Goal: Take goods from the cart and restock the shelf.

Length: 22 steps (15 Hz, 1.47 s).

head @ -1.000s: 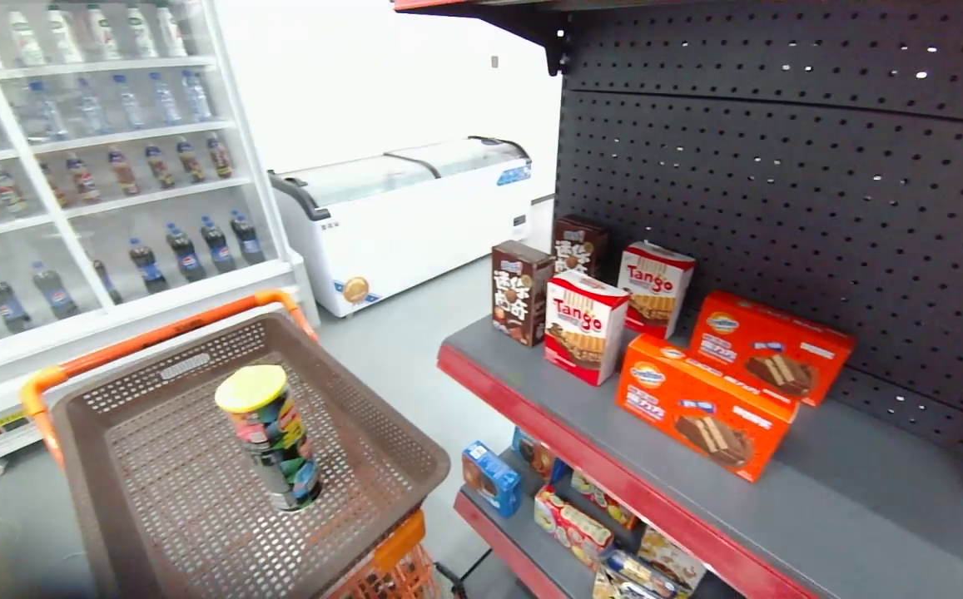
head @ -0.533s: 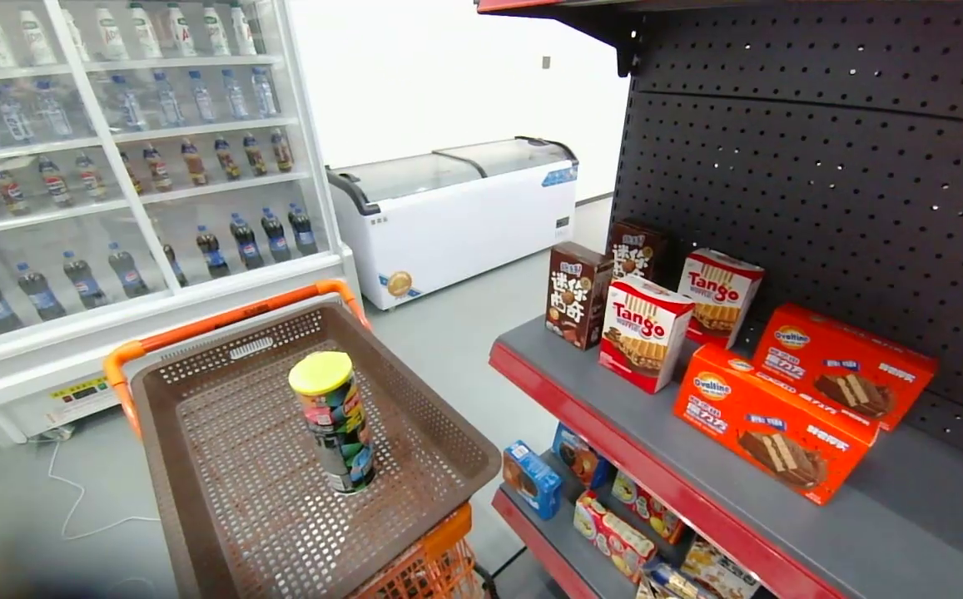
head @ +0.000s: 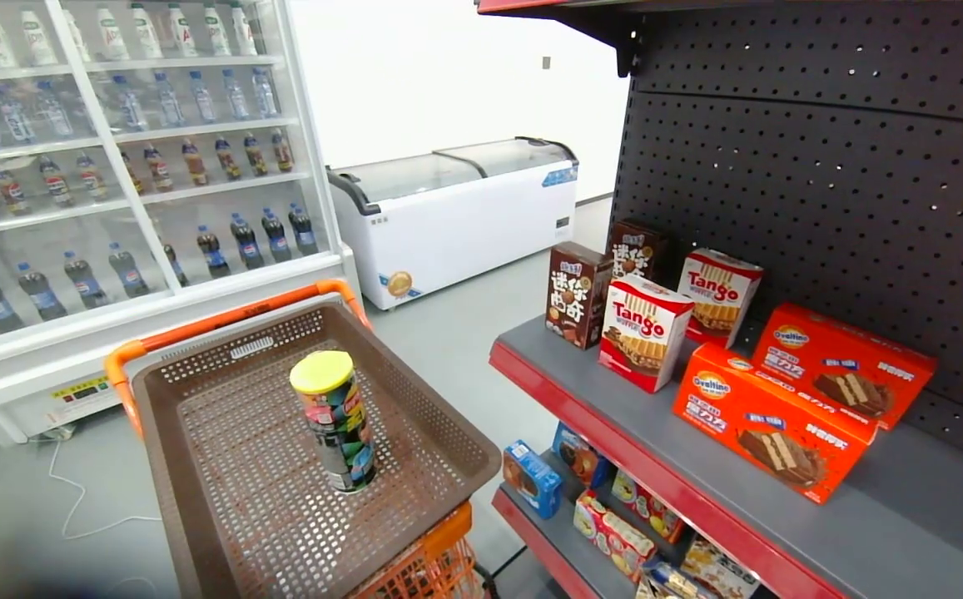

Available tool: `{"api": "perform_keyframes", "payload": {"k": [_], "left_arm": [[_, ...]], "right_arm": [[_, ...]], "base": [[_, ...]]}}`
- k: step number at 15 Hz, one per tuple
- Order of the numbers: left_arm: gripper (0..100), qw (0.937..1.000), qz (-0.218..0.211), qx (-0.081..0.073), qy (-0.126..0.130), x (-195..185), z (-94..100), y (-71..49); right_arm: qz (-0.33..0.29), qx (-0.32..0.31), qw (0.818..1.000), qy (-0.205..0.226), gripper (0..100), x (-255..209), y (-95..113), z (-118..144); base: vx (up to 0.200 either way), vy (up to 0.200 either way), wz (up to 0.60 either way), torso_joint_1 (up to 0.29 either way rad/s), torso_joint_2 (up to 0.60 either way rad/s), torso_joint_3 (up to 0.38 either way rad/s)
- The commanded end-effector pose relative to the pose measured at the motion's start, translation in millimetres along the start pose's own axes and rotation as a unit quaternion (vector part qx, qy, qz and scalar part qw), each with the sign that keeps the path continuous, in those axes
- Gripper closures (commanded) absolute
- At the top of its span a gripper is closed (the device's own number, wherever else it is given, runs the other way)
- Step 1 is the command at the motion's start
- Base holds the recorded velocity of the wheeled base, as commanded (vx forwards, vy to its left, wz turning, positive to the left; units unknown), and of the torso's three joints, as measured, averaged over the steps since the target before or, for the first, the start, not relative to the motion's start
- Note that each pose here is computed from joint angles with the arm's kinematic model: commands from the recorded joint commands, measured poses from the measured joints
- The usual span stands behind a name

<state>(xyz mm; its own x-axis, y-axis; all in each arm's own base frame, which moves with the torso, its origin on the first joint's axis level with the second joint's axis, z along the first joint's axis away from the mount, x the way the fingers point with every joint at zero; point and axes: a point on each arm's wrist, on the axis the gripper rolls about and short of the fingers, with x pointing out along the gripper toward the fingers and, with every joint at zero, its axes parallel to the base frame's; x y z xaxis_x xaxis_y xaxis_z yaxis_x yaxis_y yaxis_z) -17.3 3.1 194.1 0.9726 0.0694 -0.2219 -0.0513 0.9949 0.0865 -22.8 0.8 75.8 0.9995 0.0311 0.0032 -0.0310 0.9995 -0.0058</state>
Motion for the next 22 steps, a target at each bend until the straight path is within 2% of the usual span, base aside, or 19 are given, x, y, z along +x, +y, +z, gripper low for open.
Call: {"api": "perform_keyframes", "payload": {"k": [1, 2, 3, 4, 5, 6, 7, 8, 9, 15, 17, 20, 22], "left_arm": [[0, 0.9912, -0.036, 0.004, 0.127, 57, 35.5, -7.2], [0, 0.9873, -0.038, -0.005, 0.154, 77, 39.0, -9.6], [0, 0.9862, -0.07, -0.019, 0.149, 96, 45.3, -11.1], [0, 0.9824, -0.114, -0.036, 0.144, 120, 48.4, -12.0], [0, 0.9797, -0.143, -0.044, 0.134, 135, 49.9, -11.1], [0, 0.9771, -0.167, -0.036, 0.127, 157, 44.3, -7.9], [0, 0.9771, -0.166, -0.035, 0.128, 158, 43.4, -7.6], [0, 0.9778, -0.156, 0.007, 0.14, 188, 24.5, -0.7], [0, 0.9777, -0.15, 0.012, 0.147, 201, 11.7, 2.3], [0, 0.9764, -0.151, 0.011, 0.154, 257, -36.9, 0.1], [0, 0.9753, -0.165, 0.015, 0.146, 276, -41.5, -7.8], [0, 0.9725, -0.183, 0.006, 0.145, 290, -38.9, -18.6], [0, 0.9716, -0.188, 0.006, 0.144, 297, -37.9, -22.3]], "right_arm": [[0.0, 0.0, 1.0, 0.0, 0, 0, 0, 0], [0.0, 0.0, 1.0, 0.0, 0, 0, 0, 0], [0.0, 0.0, 1.0, 0.0, 0, 0, 0, 0], [0.0, 0.0, 1.0, 0.0, 0, 0, 0, 0], [0.0, 0.0, 1.0, 0.0, 0, 0, 0, 0], [0.001, 0.0, 1.0, 0.0, 0, 0, 0, 0], [0.0, 0.0, 1.0, 0.0, 0, 0, 0, 0], [0.0, 0.0, 1.0, 0.001, 0, 0, 0, 0], [0.0, 0.0, 1.0, 0.0, 0, 0, 0, 0], [0.0, 0.0, 1.0, 0.0, 0, 0, 0, 0], [0.0, 0.0, 1.0, 0.0, 0, 0, 0, 0], [0.0, 0.0, 1.0, 0.0, 0, 0, 0, 0], [0.0, 0.0, 1.0, 0.0, 0, 0, 0, 0]], "base": [[0.0, 0.0, 0.0, 0.0, 0.0, 0.0], [0.0, 0.0, 0.0, 0.0, 0.0, 0.0], [0.0, 0.0, 0.0, 0.0, 0.0, 0.0], [0.0, 0.0, 0.0, 0.0, 0.0, 0.0], [0.0, 0.0, 0.0, 0.0, 0.0, 0.0], [0.0, 0.0, 0.0, 0.0, 0.0, 0.0], [0.0, 0.0, 0.0, 0.0, 0.0, 0.0], [0.0, 0.0, 0.0, 0.0, 0.0, 0.0], [0.0, 0.0, 0.0, 0.0, 0.0, 0.0], [0.0, 0.0, 0.0, 0.0, 0.0, 0.0], [0.0, 0.0, 0.0, 0.0, 0.0, 0.0], [0.0, 0.0, 0.0, 0.0, 0.0, 0.0], [0.0, 0.0, 0.0, 0.0, 0.0, 0.0]]}}
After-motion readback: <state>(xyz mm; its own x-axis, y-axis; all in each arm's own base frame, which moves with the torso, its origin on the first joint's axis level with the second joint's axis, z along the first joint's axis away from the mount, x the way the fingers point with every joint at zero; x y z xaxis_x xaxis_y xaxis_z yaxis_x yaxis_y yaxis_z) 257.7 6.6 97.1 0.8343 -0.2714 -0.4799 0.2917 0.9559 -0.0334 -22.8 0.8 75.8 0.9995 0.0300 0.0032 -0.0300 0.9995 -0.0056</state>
